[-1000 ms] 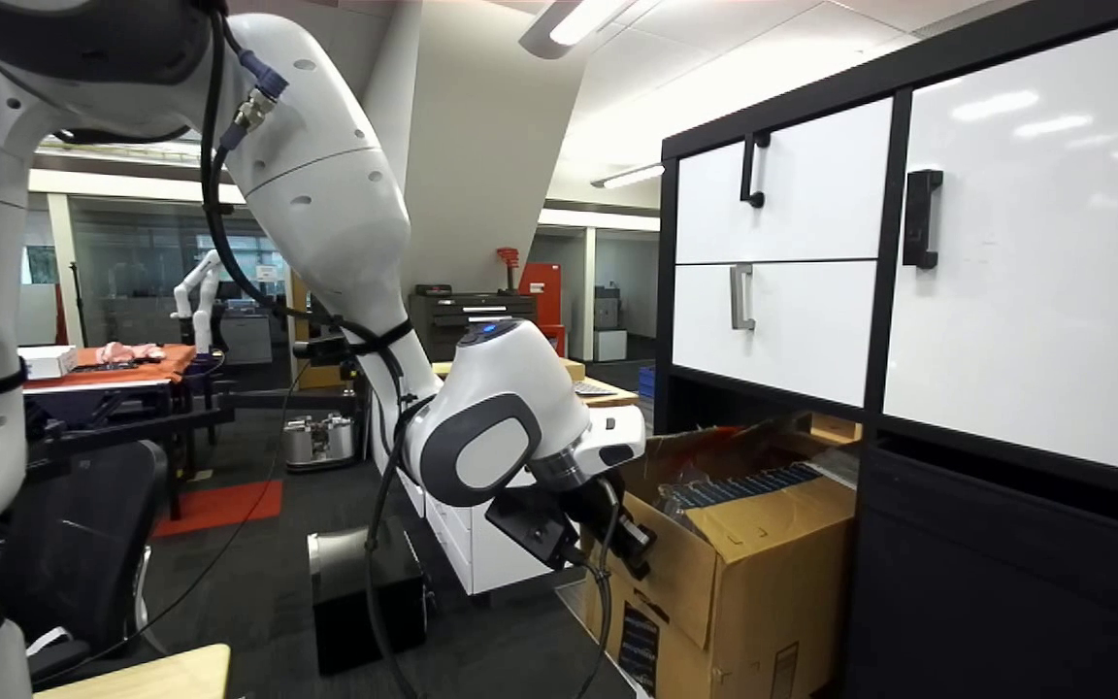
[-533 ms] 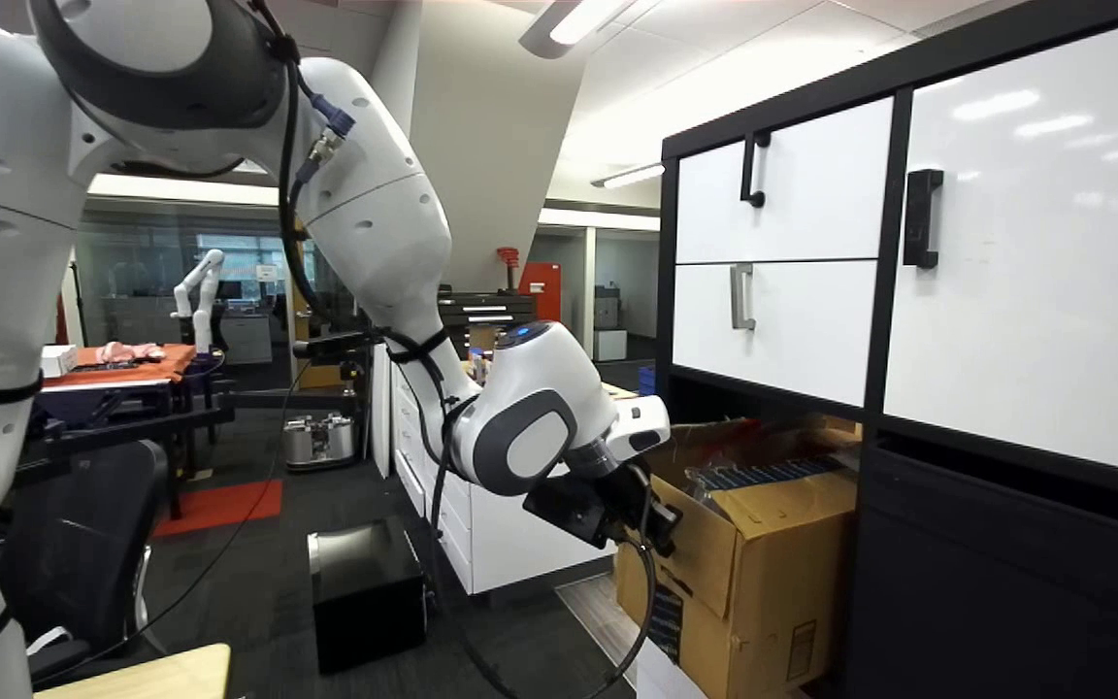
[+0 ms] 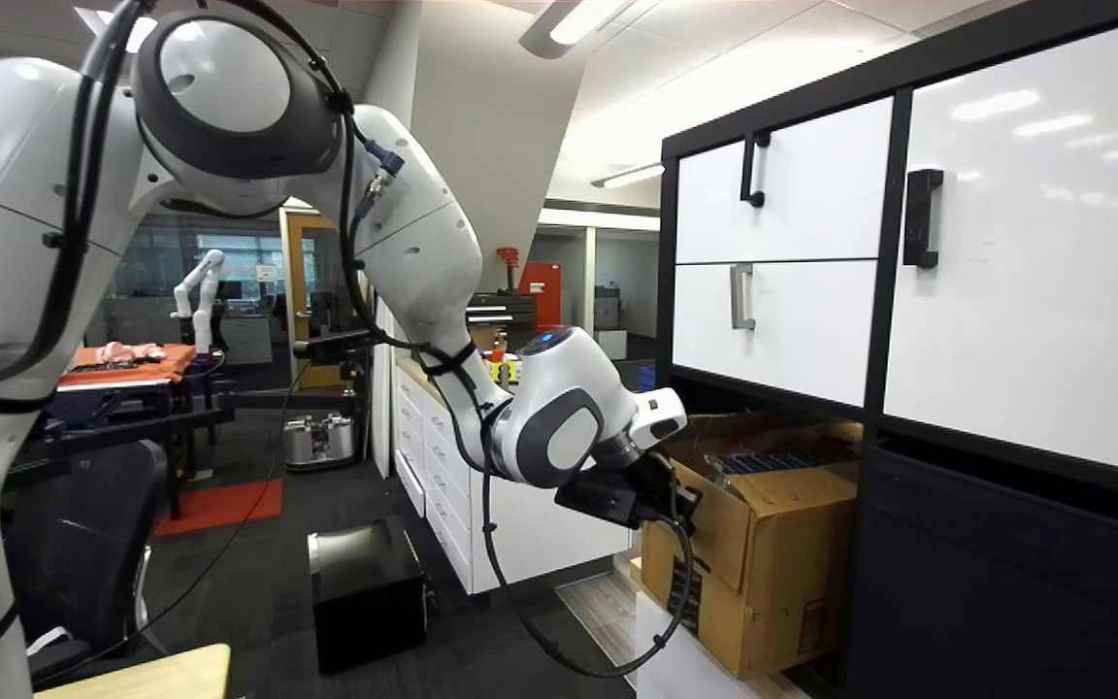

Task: Push the box into the shelf

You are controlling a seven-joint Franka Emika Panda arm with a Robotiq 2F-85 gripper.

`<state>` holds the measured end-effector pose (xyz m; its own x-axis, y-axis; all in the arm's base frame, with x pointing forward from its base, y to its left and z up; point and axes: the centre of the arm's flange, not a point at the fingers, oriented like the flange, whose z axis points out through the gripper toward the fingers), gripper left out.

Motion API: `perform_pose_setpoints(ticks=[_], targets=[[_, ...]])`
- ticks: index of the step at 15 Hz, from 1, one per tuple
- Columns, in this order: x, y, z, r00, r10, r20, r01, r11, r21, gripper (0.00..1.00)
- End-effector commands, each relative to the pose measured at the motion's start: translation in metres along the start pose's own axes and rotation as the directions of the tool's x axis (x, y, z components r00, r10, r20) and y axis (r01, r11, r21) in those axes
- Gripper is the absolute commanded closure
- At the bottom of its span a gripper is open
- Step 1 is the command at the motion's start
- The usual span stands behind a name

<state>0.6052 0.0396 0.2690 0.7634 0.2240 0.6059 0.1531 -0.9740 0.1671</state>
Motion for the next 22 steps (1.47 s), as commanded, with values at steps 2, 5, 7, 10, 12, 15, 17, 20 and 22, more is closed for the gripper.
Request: perform_pose_setpoints(ticks=[2,5,7,10,12,15,17,20,22], targets=[[0.023,-0.002,0.028,0.999,-0.037,-0.037,0.035,0.998,-0.049,0.98],[0.027,0.0,0.034,0.998,-0.05,-0.039,0.047,0.997,-0.061,0.99],[0.027,0.0,0.034,0.998,-0.058,-0.038,0.055,0.996,-0.067,0.99],[0.027,0.001,0.025,0.997,-0.073,-0.022,0.072,0.995,-0.075,0.99],[0.021,0.002,0.012,0.995,-0.084,0.057,0.088,0.994,-0.059,0.74],[0.006,0.001,-0.009,0.976,-0.073,0.203,0.083,0.996,-0.041,0.61],[-0.006,0.003,-0.024,0.95,-0.059,0.306,0.074,0.997,-0.036,0.48],[-0.021,0.004,-0.05,0.892,-0.079,0.444,0.097,0.995,-0.018,0.27],[-0.029,0.005,-0.067,0.847,-0.095,0.523,0.116,0.993,-0.008,0.14]])
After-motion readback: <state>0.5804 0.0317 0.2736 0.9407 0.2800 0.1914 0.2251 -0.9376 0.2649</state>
